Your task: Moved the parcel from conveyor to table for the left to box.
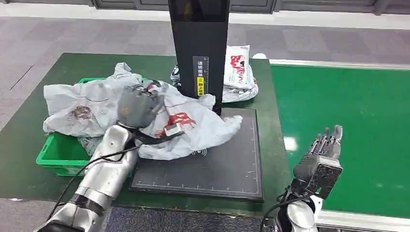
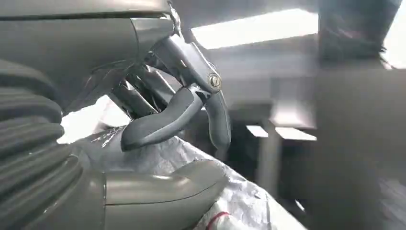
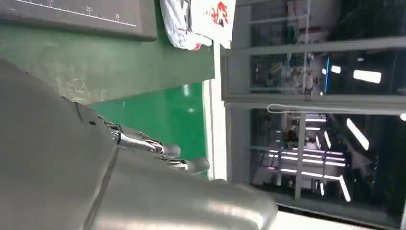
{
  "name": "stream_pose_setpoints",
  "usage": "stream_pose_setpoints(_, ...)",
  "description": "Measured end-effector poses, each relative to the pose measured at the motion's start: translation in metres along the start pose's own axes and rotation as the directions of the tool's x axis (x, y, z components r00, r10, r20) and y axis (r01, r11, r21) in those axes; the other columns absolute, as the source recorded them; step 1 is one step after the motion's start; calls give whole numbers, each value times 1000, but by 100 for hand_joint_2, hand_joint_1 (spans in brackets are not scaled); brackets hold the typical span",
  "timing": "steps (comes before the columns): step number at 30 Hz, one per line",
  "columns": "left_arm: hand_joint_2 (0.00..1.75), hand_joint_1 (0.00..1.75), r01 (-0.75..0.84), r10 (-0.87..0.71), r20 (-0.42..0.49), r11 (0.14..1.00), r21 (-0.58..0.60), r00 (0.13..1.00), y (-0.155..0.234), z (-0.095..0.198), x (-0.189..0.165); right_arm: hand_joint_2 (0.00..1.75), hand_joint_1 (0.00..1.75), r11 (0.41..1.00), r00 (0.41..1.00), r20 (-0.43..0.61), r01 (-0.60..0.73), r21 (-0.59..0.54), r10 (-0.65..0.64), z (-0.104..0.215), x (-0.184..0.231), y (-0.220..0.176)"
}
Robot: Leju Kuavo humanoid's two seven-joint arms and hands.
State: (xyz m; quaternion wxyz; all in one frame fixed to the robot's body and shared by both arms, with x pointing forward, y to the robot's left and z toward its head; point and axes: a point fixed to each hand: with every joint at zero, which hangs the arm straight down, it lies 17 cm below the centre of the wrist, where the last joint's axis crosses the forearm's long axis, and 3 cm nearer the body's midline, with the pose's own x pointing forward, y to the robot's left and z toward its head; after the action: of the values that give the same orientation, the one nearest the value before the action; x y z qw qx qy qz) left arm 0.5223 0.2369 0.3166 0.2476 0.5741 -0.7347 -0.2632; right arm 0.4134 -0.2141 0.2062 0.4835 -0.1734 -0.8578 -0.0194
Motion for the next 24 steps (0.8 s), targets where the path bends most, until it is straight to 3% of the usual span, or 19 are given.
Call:
stream_pose_setpoints(4, 175, 175, 66, -61, -56, 995, 81, 997, 36, -7, -43, 0, 0, 1000, 1000, 2, -3, -2, 3, 0, 0, -1)
stream_pose_setpoints(10, 175, 175, 107, -97, -85, 987, 123, 992, 57, -7, -64, 0, 0, 1000, 1000, 2, -5, -4, 5, 0, 0, -1)
stream_pose_setpoints(15, 175, 175, 157, -150, -53, 973, 169, 987, 80, -10, -69, 0, 0, 1000, 1000, -4, 1, -21, -1, 0, -2, -5)
stream_pose_setpoints(24, 175, 175, 308, -310, -33, 918, 251, 950, 134, -4, -116, 0, 0, 999, 1000, -15, -12, -52, 11, 6, -8, -17)
